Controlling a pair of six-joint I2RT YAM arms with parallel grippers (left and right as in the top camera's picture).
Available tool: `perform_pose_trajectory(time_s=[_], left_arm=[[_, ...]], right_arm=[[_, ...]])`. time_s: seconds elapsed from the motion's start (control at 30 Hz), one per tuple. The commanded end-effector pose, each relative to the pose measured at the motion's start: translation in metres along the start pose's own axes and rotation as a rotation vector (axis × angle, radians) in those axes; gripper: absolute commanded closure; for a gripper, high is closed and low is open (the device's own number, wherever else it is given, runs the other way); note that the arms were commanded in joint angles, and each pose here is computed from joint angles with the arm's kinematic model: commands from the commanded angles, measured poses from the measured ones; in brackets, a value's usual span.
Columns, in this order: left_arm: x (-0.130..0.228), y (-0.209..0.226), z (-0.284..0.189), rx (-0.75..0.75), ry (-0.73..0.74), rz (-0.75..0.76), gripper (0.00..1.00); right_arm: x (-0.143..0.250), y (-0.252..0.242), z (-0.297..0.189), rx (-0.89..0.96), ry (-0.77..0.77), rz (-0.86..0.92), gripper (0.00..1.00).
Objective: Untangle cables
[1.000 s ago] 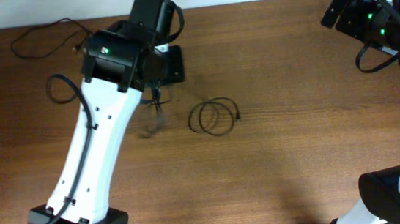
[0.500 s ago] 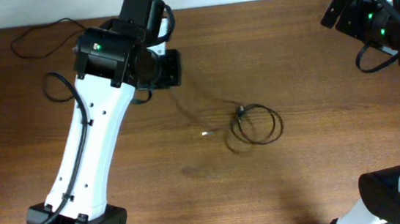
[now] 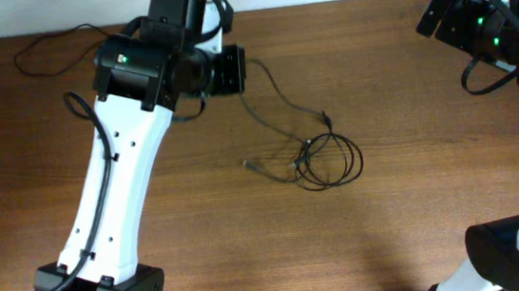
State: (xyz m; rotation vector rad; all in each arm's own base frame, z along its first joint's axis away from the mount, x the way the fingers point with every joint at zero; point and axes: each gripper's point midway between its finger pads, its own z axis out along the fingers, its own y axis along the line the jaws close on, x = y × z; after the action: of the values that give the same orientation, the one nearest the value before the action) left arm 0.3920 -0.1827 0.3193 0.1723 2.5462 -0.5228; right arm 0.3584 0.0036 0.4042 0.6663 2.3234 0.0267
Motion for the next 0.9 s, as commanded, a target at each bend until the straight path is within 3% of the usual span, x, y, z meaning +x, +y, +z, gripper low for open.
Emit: perform_pose_trajectory(time_s=[0.0, 0.2, 0.47, 0.57, 0.73, 0.87], left_arm=[[-0.059, -0.016, -0.059, 0.043, -0.269, 0.016, 1.0], [-0.135, -0.024, -0.172, 0.018, -0.73, 0.016, 1.0], [-0.168, -0.031, -0.217, 0.21, -0.923, -0.274, 1.0], [-0.174, -0.06, -0.234, 0.355, -0.953, -0.19, 1.0], [-0.173, -0.133, -0.312, 0.727, -1.119, 0.126, 1.0], [-0.164, -0.147, -0.344, 0.896, -1.126, 0.076, 1.0]], right_arm=[[-0.002, -0.005, -0.001, 0.02, -0.01, -0.004, 0.02], [-0.002, -0.005, -0.001, 0.02, -0.01, -0.004, 0.02], [-0.002, -0.005, -0.001, 0.02, -0.01, -0.004, 0.02], [-0.002, -0.005, -0.001, 0.02, -0.01, -0.004, 0.02], [-0.002, -0.005, -0.001, 0.02, -0.01, -0.004, 0.02], [-0.002, -0.005, -0.001, 0.02, -0.01, -0.004, 0.02]])
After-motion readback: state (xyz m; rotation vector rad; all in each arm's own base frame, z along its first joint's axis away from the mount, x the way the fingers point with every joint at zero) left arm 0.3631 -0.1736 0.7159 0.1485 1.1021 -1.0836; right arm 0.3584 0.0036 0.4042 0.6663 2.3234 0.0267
